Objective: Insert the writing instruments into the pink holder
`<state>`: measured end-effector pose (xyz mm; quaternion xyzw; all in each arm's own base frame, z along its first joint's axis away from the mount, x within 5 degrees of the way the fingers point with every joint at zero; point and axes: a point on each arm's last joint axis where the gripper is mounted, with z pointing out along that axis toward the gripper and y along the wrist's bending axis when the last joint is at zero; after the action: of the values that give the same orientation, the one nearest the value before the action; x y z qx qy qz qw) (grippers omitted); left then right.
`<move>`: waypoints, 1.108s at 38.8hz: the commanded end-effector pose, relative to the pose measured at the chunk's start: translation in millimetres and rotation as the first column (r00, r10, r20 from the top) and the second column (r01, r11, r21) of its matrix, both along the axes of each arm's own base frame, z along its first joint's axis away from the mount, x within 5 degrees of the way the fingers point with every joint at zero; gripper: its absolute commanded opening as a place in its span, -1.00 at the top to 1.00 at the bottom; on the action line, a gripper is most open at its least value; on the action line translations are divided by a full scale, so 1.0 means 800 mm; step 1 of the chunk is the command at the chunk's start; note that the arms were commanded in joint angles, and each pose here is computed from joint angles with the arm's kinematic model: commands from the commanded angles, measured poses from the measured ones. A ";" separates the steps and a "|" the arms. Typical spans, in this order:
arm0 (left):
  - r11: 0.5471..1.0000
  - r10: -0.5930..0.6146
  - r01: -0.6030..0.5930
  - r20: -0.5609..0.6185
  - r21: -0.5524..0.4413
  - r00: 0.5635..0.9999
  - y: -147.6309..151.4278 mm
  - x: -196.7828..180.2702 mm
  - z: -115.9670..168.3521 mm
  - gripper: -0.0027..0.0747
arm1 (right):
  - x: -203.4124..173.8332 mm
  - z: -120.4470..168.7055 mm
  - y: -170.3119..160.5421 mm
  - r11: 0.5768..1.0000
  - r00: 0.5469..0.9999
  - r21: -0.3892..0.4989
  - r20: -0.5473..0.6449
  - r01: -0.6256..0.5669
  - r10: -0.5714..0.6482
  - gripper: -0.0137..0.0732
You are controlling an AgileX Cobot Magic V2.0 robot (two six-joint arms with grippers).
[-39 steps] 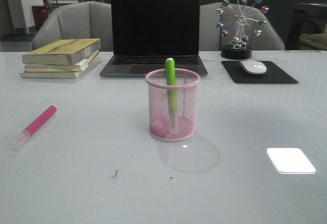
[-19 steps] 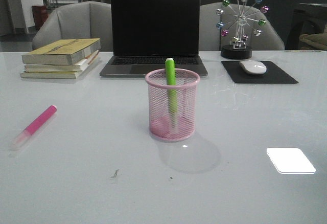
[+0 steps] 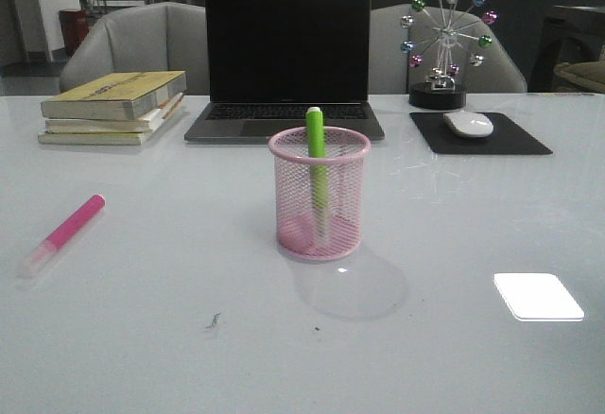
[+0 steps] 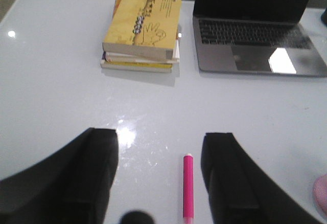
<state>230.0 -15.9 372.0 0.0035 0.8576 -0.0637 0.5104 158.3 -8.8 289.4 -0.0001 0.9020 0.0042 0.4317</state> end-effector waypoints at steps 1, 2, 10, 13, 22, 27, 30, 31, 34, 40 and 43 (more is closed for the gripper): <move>1.000 -0.020 0.020 0.001 0.019 1.000 -0.002 0.025 0.026 -0.17 | 0.004 0.019 -0.002 1.000 0.996 -0.008 0.092 0.012 -0.011 -0.39; 0.999 -0.025 0.025 -0.028 0.020 0.999 -0.002 0.033 0.026 -0.17 | 0.004 0.019 -0.002 1.000 0.996 -0.008 0.092 0.012 -0.011 -0.39; 0.998 -0.046 0.050 -0.175 0.021 0.983 -0.007 0.092 0.016 -0.17 | 0.004 0.019 -0.002 1.000 0.996 -0.008 0.091 0.012 -0.011 -0.39; 0.998 -0.054 0.059 -0.224 0.018 0.973 -0.009 0.113 0.003 -0.17 | 0.004 0.019 -0.002 1.000 0.996 -0.008 0.091 0.012 -0.011 -0.39; 0.982 -0.151 0.183 -0.366 0.055 0.918 -0.045 0.157 -0.053 -0.17 | 0.004 0.019 -0.002 1.000 0.996 -0.008 0.091 0.012 -0.011 -0.39; 0.971 -0.189 0.233 -0.431 0.053 0.883 -0.068 0.171 -0.086 -0.17 | 0.004 0.019 -0.002 1.000 0.996 -0.008 0.091 0.012 -0.011 -0.39; 0.965 -0.202 0.257 -0.465 0.057 0.862 -0.079 0.178 -0.105 -0.17 | 0.004 0.019 -0.002 1.000 0.996 -0.008 0.091 0.012 -0.011 -0.39; 0.963 -0.205 0.263 -0.476 0.058 0.855 -0.082 0.180 -0.112 -0.17 | 0.004 0.019 -0.002 1.000 0.996 -0.008 0.091 0.012 -0.011 -0.39; 0.962 -0.203 0.267 -0.503 0.058 0.840 -0.084 0.187 -0.128 -0.17 | 0.004 0.019 -0.002 1.000 0.996 -0.008 0.091 0.012 -0.011 -0.39; 0.961 -0.197 0.271 -0.557 0.053 0.807 -0.087 0.197 -0.159 -0.17 | 0.004 0.019 -0.002 1.000 0.996 -0.008 0.091 0.012 -0.011 -0.39; 0.961 -0.194 0.272 -0.578 0.051 0.793 -0.088 0.201 -0.172 -0.17 | 0.004 0.019 -0.002 1.000 0.996 -0.008 0.091 0.012 -0.011 -0.39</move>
<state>386.3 -82.6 213.7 0.1232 0.9749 -0.0636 0.1744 158.1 -8.6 289.2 0.0003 0.9028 0.0055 0.4301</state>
